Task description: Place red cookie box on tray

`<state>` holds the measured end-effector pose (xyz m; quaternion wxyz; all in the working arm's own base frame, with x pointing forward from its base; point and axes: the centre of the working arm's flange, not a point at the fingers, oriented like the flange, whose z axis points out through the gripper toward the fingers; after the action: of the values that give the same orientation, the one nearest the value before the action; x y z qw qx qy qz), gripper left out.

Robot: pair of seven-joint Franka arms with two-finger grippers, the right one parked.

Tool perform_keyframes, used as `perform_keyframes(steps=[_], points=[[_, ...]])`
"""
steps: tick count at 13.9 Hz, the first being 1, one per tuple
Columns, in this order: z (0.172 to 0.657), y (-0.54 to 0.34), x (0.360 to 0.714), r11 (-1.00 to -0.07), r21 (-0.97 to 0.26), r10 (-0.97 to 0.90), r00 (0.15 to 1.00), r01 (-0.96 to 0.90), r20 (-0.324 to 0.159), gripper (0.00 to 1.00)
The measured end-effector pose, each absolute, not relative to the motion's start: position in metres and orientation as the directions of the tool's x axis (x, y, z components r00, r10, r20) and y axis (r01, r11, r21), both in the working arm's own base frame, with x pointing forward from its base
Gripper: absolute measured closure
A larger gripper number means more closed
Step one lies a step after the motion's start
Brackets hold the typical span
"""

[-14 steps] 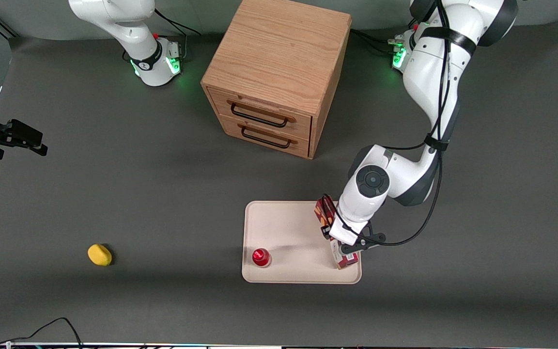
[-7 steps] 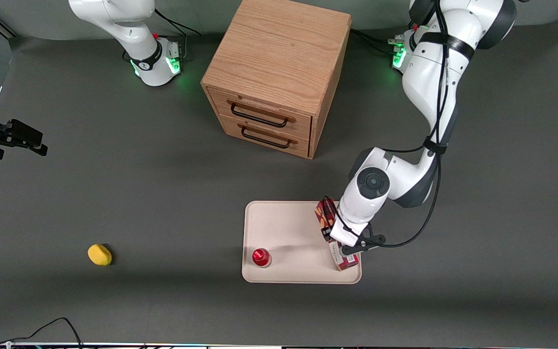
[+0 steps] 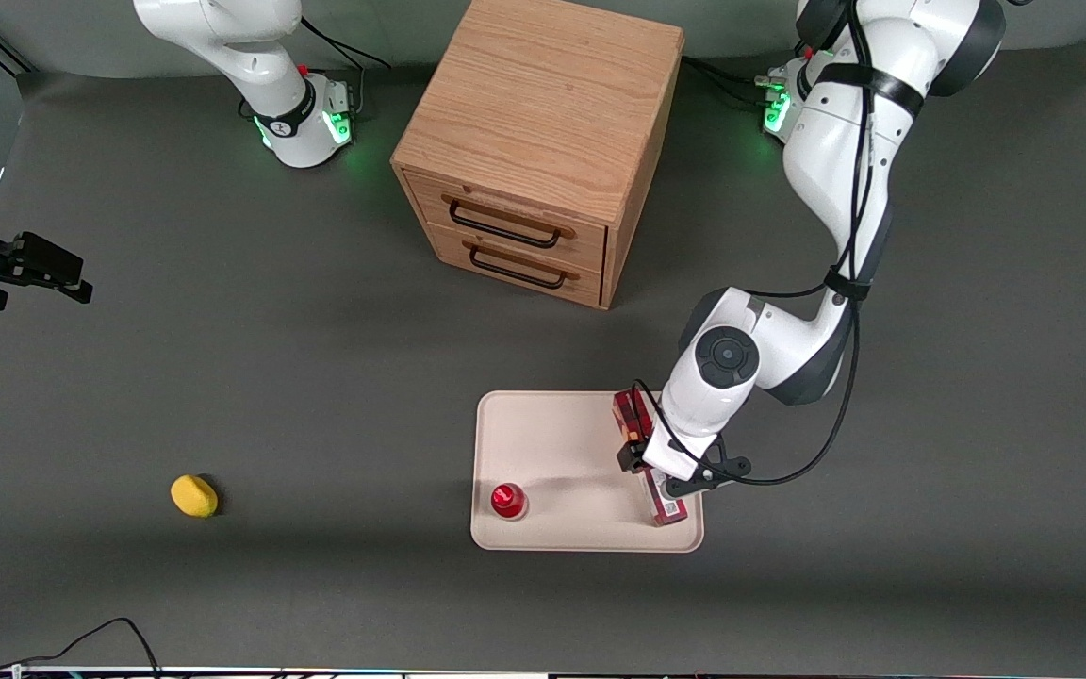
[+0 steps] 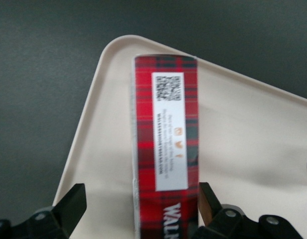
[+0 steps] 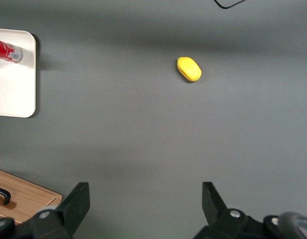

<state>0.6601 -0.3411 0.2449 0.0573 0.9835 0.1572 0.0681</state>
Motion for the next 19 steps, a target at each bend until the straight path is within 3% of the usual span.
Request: perform_keyframes(steps=[4, 8, 12, 15, 19], points=[[0.308, -0.322, 0.655, -0.950, 0.038, 0.311, 0.949, 0.309, 0.046, 0.00], [0.400, -0.256, 0.647, -0.976, -0.003, 0.217, 0.973, 0.217, -0.080, 0.00], [0.499, -0.194, 0.611, -0.987, -0.052, 0.156, 0.974, 0.150, -0.163, 0.00], [0.551, -0.162, 0.575, -0.993, -0.058, 0.111, 0.980, 0.103, -0.168, 0.00], [0.563, -0.079, 0.527, -0.997, -0.054, 0.057, 0.981, 0.048, -0.183, 0.00]])
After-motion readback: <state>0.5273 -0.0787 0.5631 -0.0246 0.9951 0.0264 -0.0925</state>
